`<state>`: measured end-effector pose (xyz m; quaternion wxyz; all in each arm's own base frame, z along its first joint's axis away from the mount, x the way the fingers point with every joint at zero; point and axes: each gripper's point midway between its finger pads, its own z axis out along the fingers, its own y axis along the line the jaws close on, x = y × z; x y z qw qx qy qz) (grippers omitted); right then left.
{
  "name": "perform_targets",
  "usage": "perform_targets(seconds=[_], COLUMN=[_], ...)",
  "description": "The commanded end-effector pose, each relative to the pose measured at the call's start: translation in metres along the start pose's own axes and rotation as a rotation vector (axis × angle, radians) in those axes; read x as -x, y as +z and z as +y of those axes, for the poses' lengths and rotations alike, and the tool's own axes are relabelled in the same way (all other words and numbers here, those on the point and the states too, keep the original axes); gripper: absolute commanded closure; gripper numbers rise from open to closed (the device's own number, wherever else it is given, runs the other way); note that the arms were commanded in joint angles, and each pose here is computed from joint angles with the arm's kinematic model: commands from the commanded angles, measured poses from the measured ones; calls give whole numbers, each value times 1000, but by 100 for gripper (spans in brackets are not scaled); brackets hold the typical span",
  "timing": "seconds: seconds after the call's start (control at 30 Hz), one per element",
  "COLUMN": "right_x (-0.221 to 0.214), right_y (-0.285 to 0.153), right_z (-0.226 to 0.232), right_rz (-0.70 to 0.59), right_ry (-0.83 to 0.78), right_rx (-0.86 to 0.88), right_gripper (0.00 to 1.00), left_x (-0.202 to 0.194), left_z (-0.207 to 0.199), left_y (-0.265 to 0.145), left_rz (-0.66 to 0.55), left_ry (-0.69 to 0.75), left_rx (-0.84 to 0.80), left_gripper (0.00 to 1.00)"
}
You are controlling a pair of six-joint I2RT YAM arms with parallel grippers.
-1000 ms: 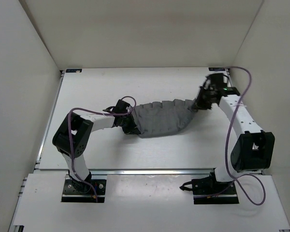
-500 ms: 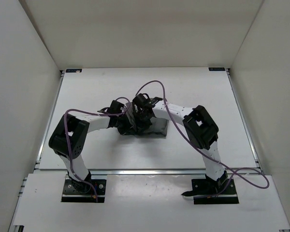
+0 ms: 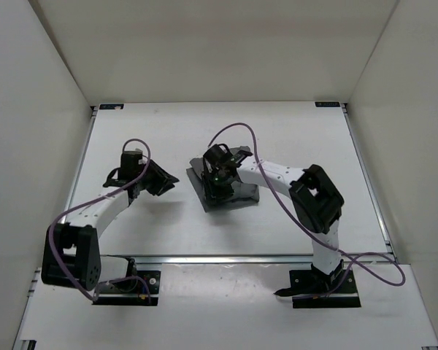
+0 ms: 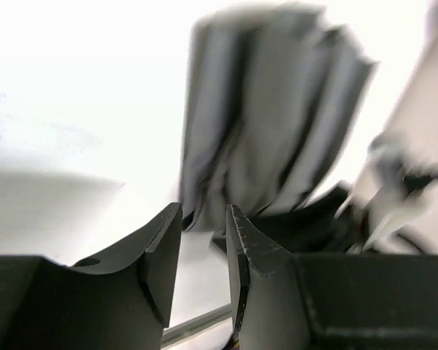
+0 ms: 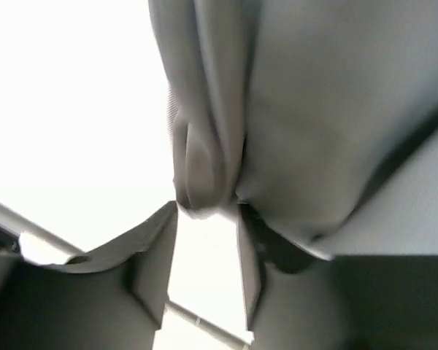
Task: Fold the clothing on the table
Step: Fold the skirt
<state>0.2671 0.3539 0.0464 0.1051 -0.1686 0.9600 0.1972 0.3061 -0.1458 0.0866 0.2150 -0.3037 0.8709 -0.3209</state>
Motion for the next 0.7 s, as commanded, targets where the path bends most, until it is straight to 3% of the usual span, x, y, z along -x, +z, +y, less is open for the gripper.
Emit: perform_targets(seconds=[0.0, 0.13, 0.27, 0.3, 0.5, 0.57, 0.67], right_x=[13, 3, -4, -2, 0, -3, -2], right_y=[-66, -112, -138, -139, -153, -142, -113], right_z=[33, 39, 16, 7, -29, -44, -85], right_rz=[-162, -244, -314, -322, -365, -317, -197], right_ry=[-88, -77, -26, -8, 28, 41, 48], right_rx=[65, 120, 77, 68, 15, -50, -210], right_gripper=[62, 40, 32, 23, 22, 26, 22], left_x=[19, 23, 23, 21, 24, 24, 21], left_z=[-14, -9, -3, -3, -4, -9, -9], left_y=[-20, -24, -24, -23, -24, -25, -24], left_rz=[-63, -78, -70, -65, -74, -79, -73], left_ry=[-37, -34, -32, -32, -25, -21, -16], left_rx=[-81, -77, -69, -68, -69, -86, -86], left_gripper=[59, 58, 59, 58, 59, 59, 59])
